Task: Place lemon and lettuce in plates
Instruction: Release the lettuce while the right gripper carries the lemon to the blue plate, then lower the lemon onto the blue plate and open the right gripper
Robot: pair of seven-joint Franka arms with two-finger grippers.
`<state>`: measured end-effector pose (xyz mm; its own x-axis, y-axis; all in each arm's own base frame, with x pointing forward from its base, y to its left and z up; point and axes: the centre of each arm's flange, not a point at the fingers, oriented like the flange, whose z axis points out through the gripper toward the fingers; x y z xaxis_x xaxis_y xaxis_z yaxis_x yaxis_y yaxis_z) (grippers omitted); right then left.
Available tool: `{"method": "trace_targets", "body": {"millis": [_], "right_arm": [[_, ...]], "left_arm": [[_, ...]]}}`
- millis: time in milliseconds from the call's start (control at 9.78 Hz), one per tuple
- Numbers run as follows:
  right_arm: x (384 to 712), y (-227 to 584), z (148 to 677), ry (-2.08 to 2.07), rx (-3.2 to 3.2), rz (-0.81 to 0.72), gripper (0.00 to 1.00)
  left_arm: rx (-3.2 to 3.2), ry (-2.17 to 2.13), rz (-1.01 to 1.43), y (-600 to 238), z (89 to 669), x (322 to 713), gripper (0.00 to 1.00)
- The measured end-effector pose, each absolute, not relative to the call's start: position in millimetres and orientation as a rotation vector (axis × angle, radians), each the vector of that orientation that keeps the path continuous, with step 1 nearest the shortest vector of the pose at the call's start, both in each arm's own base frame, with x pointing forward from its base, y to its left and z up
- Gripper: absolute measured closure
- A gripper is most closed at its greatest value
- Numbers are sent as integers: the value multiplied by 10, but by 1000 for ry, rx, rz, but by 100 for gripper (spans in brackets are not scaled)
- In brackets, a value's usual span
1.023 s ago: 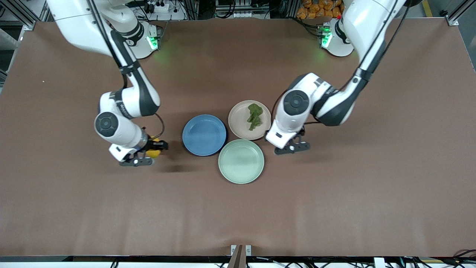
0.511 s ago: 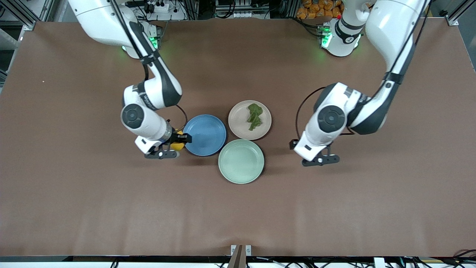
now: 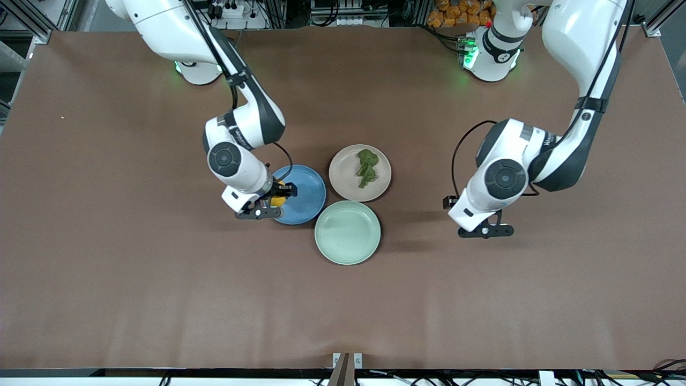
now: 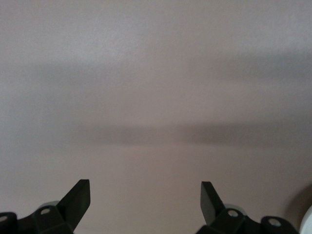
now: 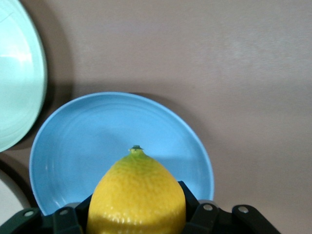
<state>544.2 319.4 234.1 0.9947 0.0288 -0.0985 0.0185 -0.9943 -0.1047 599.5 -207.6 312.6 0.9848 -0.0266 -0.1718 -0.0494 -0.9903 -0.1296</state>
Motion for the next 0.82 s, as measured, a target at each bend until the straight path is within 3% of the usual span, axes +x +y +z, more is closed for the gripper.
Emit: {"method": "trace_targets", "body": {"millis": [409,818], "right_arm": [[5387,3440,2116,-23,-3040,130,42],[5338,3523,1891,-21,-3049,119,42]], "left_arm": [[-3002,181,304,-1570,3670,5736,0],[-3053,123,51,-1434,4707,5561,0]]}}
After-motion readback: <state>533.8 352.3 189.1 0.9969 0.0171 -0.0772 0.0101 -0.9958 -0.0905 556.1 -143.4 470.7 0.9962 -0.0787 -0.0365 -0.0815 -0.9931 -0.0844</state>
